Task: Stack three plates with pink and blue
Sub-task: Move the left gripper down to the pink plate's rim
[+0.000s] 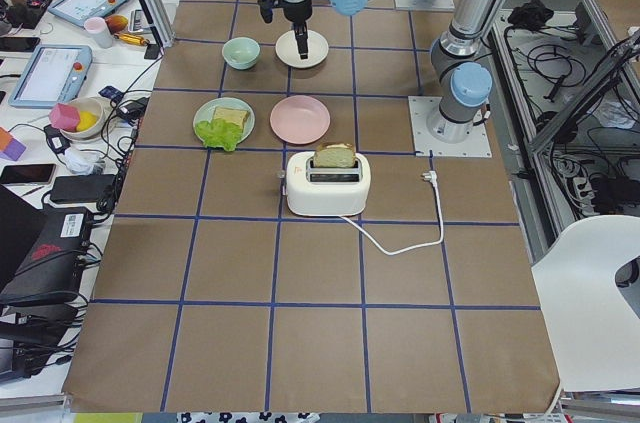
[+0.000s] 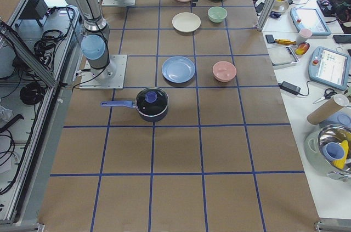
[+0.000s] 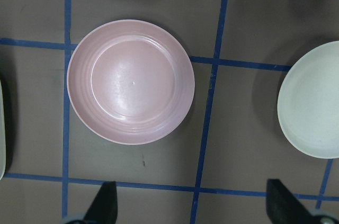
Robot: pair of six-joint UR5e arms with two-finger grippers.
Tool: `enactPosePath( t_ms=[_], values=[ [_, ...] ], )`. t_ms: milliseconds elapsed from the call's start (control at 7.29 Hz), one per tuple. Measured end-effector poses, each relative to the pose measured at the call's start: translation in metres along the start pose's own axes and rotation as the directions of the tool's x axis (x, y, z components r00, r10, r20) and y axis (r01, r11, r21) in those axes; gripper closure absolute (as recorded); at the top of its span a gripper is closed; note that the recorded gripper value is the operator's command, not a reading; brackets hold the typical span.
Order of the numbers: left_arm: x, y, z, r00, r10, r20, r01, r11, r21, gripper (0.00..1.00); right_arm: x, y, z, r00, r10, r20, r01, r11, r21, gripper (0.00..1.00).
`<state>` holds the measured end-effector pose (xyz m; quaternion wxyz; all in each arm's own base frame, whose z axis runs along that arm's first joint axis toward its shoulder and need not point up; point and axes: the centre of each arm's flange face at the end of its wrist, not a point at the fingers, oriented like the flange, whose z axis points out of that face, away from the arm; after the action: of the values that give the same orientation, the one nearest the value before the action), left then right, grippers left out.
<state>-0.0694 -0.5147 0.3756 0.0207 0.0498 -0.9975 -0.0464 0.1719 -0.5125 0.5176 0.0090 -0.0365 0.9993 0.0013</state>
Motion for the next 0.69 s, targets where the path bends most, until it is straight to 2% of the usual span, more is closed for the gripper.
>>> enactPosePath(
  t_ms=[275,549,686],
  values=[
    [0.014,0.002,0.079,1.0,0.025,0.004,-0.025,1.0,0.006,0.0,0.0,0.0,0.0,1.0,0.0,0.0,0.0,1.0,-0.001,0.0],
    [0.017,0.01,0.132,0.999,0.041,0.017,-0.042,0.998,0.042,0.03,0.0,0.002,-0.004,1.0,-0.003,-0.002,0.003,1.0,0.008,0.0],
    [0.016,0.01,0.148,0.999,0.046,0.025,-0.047,0.997,0.053,0.15,0.0,0.004,-0.006,1.0,-0.005,-0.003,0.005,1.0,0.011,0.0]
  ],
)
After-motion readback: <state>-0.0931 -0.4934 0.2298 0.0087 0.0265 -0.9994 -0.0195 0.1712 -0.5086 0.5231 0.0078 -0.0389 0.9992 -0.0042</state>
